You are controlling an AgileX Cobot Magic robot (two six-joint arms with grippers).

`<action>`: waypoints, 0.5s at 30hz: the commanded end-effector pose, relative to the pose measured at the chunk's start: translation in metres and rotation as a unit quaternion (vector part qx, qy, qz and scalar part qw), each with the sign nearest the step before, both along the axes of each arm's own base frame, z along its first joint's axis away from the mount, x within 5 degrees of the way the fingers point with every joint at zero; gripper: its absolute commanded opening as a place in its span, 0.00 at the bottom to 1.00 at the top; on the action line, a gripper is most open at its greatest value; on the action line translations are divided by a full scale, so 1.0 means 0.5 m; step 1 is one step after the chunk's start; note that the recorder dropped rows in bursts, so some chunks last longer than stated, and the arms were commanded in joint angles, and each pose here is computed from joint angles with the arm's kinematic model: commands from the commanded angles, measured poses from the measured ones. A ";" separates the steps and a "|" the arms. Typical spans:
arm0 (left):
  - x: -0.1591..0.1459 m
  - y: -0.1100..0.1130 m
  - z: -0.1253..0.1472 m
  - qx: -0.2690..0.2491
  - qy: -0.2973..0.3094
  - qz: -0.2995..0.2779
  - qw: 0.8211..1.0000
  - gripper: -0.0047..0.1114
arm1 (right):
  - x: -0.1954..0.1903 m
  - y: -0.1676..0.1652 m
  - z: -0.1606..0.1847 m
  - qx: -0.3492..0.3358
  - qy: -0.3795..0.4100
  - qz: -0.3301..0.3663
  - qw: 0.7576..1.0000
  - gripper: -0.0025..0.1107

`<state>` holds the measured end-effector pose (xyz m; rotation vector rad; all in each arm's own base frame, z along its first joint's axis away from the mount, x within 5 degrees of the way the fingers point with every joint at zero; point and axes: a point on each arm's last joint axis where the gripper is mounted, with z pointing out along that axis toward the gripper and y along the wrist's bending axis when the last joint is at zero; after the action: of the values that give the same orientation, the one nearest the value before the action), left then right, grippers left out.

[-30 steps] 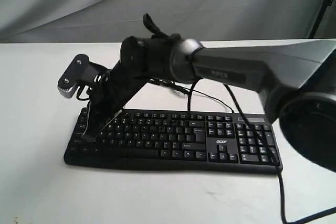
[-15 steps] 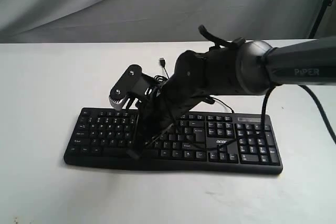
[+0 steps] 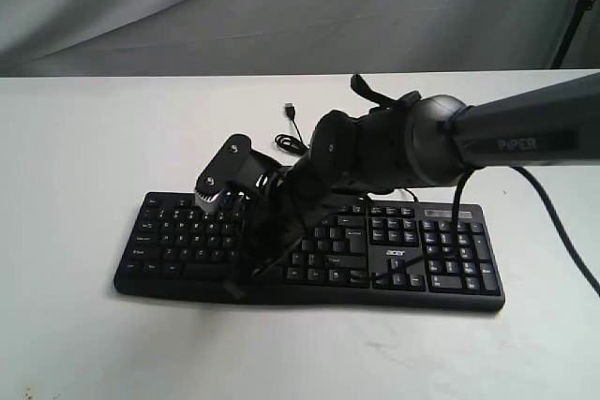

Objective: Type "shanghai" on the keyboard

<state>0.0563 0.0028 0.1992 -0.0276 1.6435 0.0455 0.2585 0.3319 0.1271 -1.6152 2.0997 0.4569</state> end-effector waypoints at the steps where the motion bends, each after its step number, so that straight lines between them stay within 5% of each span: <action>1: 0.000 -0.001 0.000 -0.001 -0.003 -0.003 1.000 0.04 | 0.003 -0.001 -0.002 0.003 -0.004 -0.003 1.000 0.02; 15: 0.000 -0.001 0.000 -0.001 -0.003 -0.003 1.000 0.04 | 0.005 0.000 -0.034 -0.009 0.006 -0.007 1.000 0.02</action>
<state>0.0563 0.0028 0.1992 -0.0276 1.6435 0.0455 0.2600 0.3326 0.1151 -1.6096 2.1186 0.4474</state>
